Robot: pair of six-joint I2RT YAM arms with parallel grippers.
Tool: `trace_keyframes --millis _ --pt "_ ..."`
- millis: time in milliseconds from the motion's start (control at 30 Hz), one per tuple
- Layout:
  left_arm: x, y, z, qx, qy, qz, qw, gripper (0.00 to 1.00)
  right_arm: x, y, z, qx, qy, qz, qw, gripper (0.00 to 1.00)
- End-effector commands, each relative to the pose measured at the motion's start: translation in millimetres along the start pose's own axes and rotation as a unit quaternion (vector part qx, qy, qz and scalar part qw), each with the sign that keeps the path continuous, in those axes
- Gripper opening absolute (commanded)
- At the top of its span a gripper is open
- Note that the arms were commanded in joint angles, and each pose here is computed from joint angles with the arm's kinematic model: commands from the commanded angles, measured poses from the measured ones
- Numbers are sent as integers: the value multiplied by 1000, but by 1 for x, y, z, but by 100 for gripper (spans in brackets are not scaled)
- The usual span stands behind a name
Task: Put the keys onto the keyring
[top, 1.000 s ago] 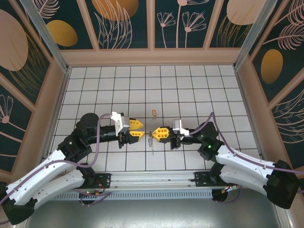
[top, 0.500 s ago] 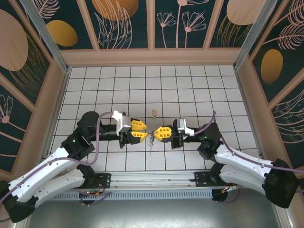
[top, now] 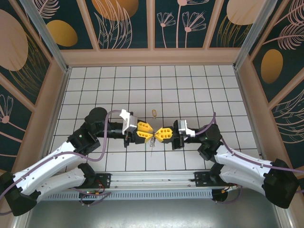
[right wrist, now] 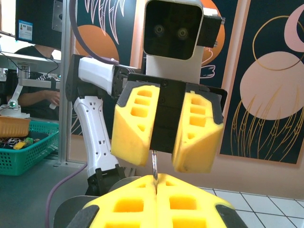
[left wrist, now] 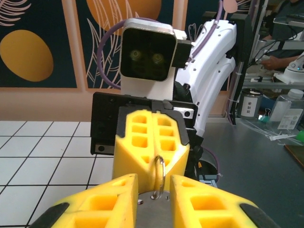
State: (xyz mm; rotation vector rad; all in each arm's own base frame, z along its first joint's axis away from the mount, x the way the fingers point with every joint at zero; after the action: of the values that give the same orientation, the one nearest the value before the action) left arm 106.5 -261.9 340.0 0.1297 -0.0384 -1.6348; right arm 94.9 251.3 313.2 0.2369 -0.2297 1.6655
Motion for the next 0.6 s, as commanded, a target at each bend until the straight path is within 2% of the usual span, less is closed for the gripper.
trace_keyframes --millis 0,567 --pt "-2 -6 20 38 -29 -15 999 23 -4 4 15 -23 -31 0 999 0" --pt "3 -4 22 42 -38 -27 998 21 -6 5 18 -20 -50 9 998 0"
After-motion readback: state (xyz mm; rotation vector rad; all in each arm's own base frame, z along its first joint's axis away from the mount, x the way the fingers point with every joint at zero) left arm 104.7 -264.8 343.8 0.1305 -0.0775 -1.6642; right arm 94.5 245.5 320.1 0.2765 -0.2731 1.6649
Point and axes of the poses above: each hand's point on the last joint's axis, 136 mm out from that joint toward the fingers, its own x axis out along the fingers, its own y axis along the line the jaws close on, z = x × y, the point moved 4 cm from there along -x, back along the fingers, and after that the axes turned 9 degrees about x, right-handed, at the moved point
